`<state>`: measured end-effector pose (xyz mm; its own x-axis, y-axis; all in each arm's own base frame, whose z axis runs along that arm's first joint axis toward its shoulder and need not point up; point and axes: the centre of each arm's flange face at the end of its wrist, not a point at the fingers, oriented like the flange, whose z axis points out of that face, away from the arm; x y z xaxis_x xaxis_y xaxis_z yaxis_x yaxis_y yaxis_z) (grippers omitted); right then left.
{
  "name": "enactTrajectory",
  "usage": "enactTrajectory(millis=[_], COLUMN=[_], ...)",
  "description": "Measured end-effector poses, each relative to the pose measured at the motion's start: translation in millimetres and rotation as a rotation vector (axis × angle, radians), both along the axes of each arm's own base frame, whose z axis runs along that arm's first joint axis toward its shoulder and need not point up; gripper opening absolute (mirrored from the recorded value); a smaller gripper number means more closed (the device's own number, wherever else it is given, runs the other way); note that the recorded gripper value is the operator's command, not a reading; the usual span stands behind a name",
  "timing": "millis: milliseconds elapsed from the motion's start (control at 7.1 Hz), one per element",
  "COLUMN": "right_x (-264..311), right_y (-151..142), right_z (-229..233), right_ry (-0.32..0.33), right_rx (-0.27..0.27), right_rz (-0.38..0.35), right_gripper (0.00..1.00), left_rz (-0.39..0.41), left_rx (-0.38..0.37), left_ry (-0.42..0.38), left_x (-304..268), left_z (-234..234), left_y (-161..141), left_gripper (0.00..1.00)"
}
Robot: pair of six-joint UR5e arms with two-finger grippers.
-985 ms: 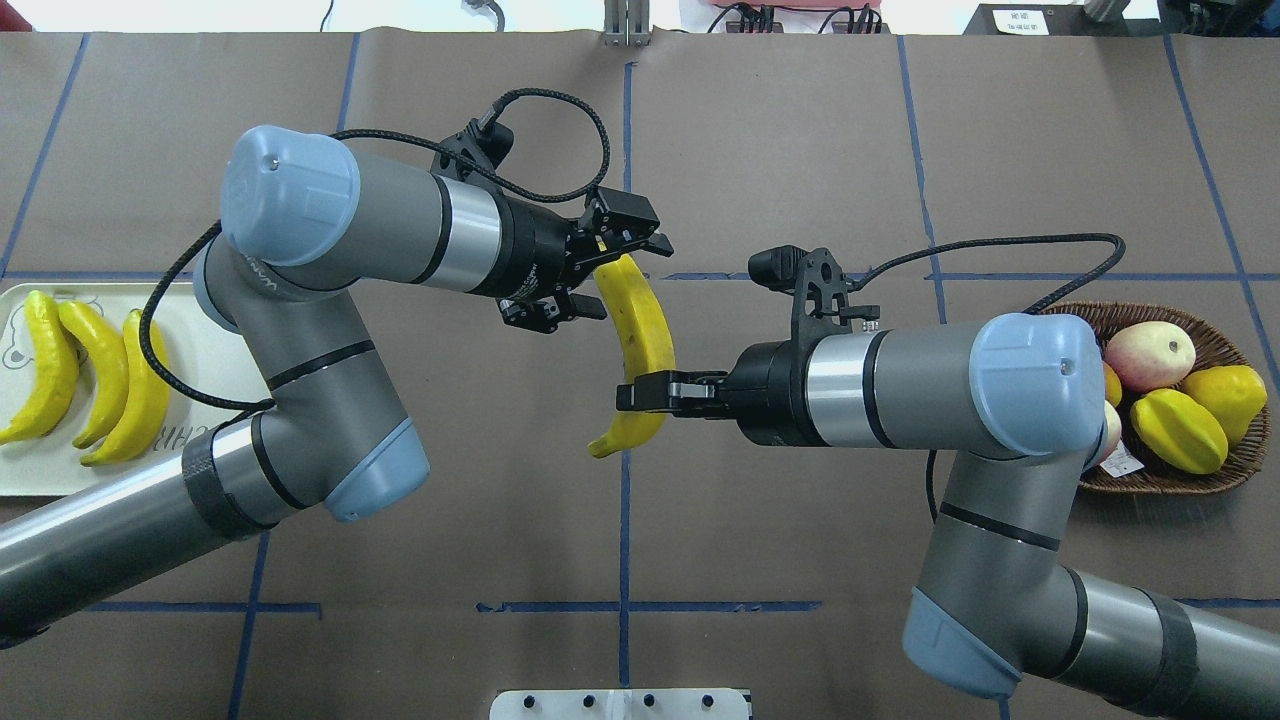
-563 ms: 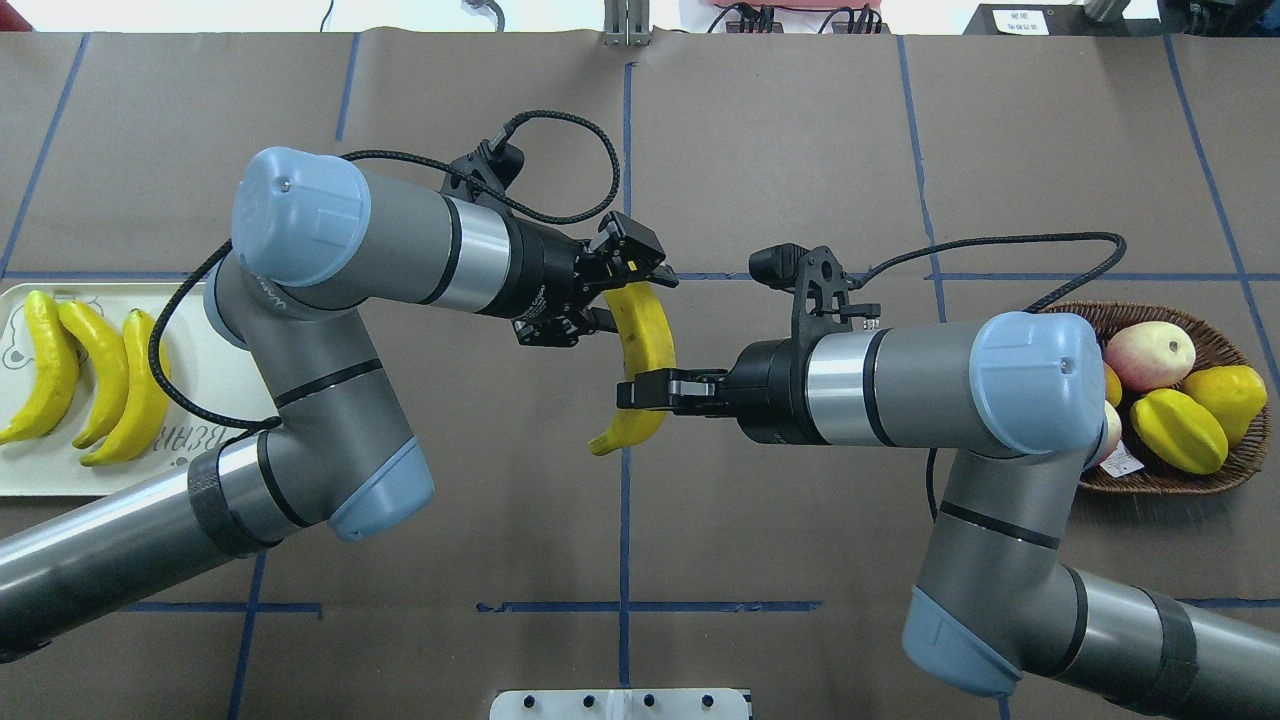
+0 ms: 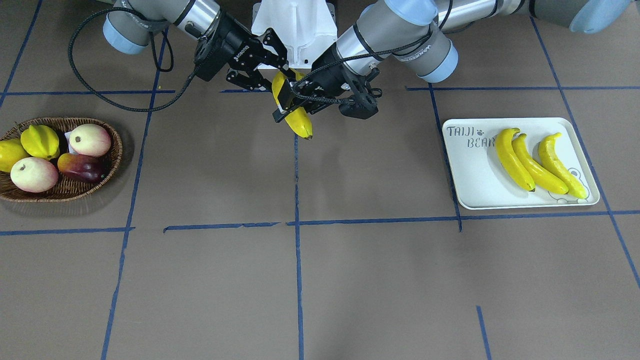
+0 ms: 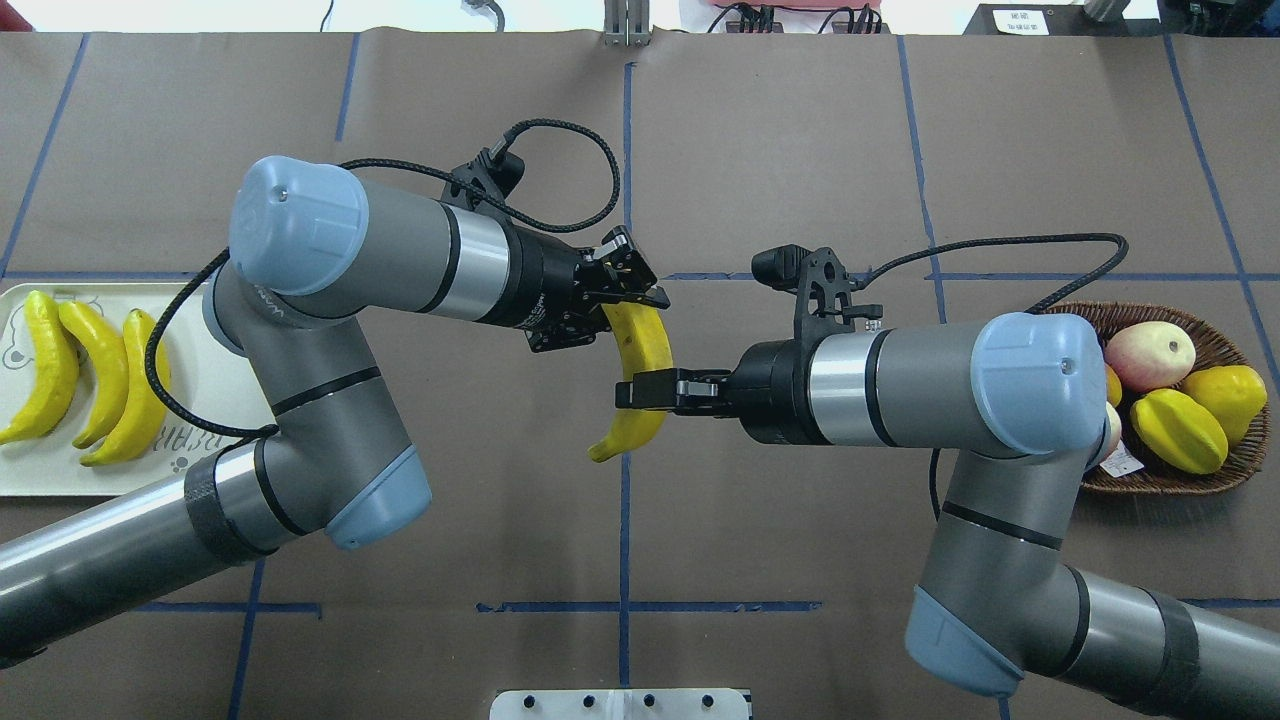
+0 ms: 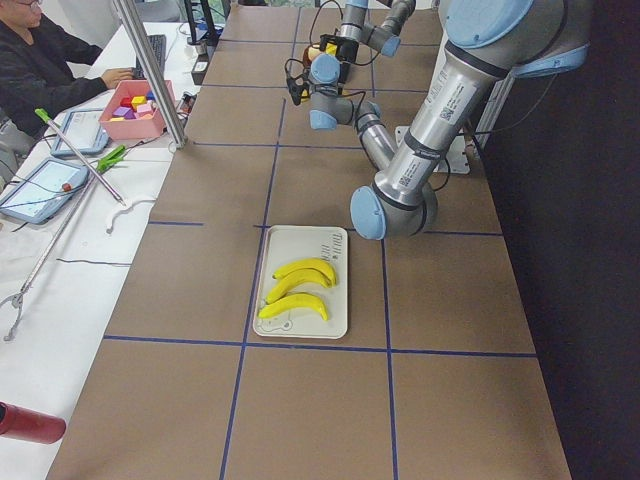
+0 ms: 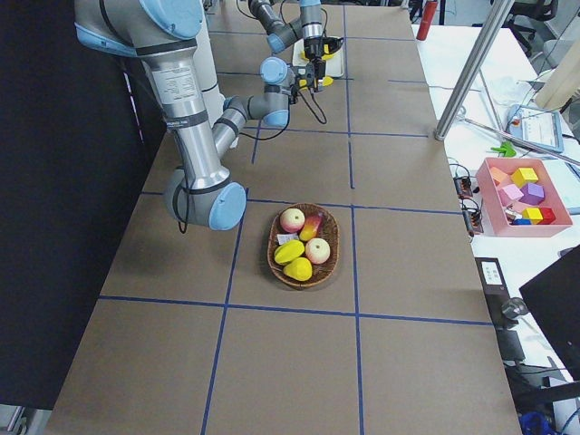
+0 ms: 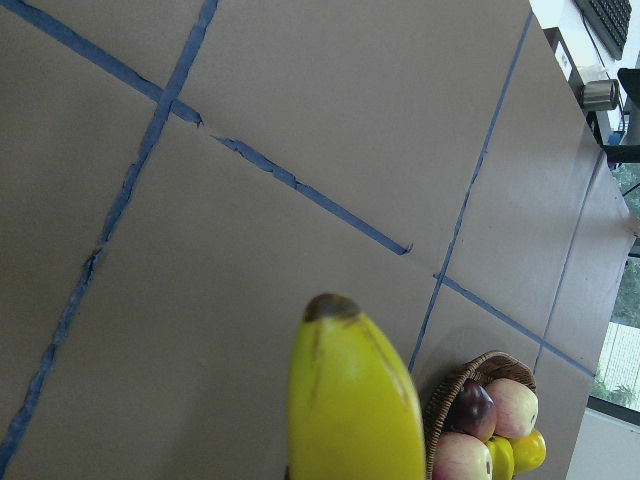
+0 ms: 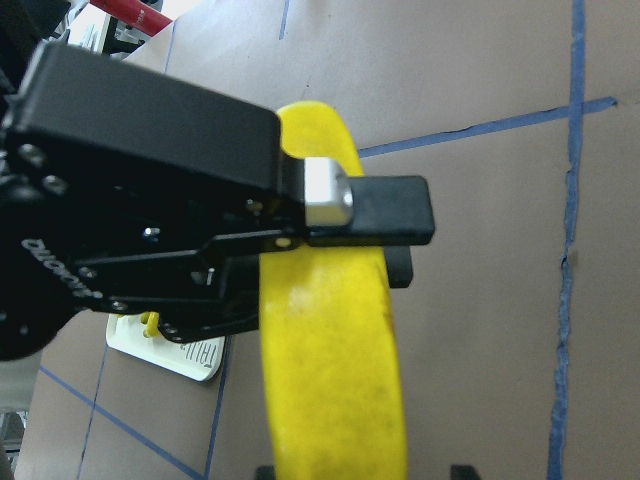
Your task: Transfer all bananas from basket to plate
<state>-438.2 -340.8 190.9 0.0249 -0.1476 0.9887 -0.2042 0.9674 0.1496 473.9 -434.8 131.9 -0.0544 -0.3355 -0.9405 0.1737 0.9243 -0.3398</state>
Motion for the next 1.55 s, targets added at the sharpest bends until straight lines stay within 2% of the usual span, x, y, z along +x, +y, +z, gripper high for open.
enactTrajectory(millis=[282,563,845,985,1126,1267,1408,1548], right_x=[4.3,25.0,57.7,72.0,83.0,92.2,100.9,112.6], right_y=[1.5,13.5,30.6,32.4,23.5,5.4,-15.1,-36.8], right_z=[-1.6,-14.8,-14.0,-5.2,5.1,19.3,36.2,52.5], right_ry=[-0.001,0.019,0.059,0.087,0.142,0.245,0.372,0.493], right_rx=[0.001,-0.011,-0.032,-0.045,-0.053,-0.044,-0.014,0.024], right_rz=[-0.006,-0.03,-0.039,-0.032,-0.011,0.01,0.019,0.024], right_gripper=[1.0,1.0,1.0,1.0,1.0,1.0,1.0,1.0], left_rz=[-0.008,-0.04,-0.083,-0.076,-0.074,-0.072,-0.062,-0.052], left_rx=[-0.002,-0.01,-0.033,-0.028,-0.027,-0.01,0.018,0.043], left_ry=[-0.005,-0.036,-0.118,-0.179,-0.238,-0.315,-0.402,-0.473], left_x=[-3.2,-12.1,-41.4,-68.9,-104.1,-138.4,-168.2,-192.1], left_z=[0.8,12.7,64.6,107.5,152.5,203.9,258.6,302.6], left_y=[-3.7,-22.8,-56.5,-72.0,-86.4,-92.2,-87.0,-78.6], left_gripper=[0.0,0.0,0.0,0.0,0.0,0.0,0.0,0.06])
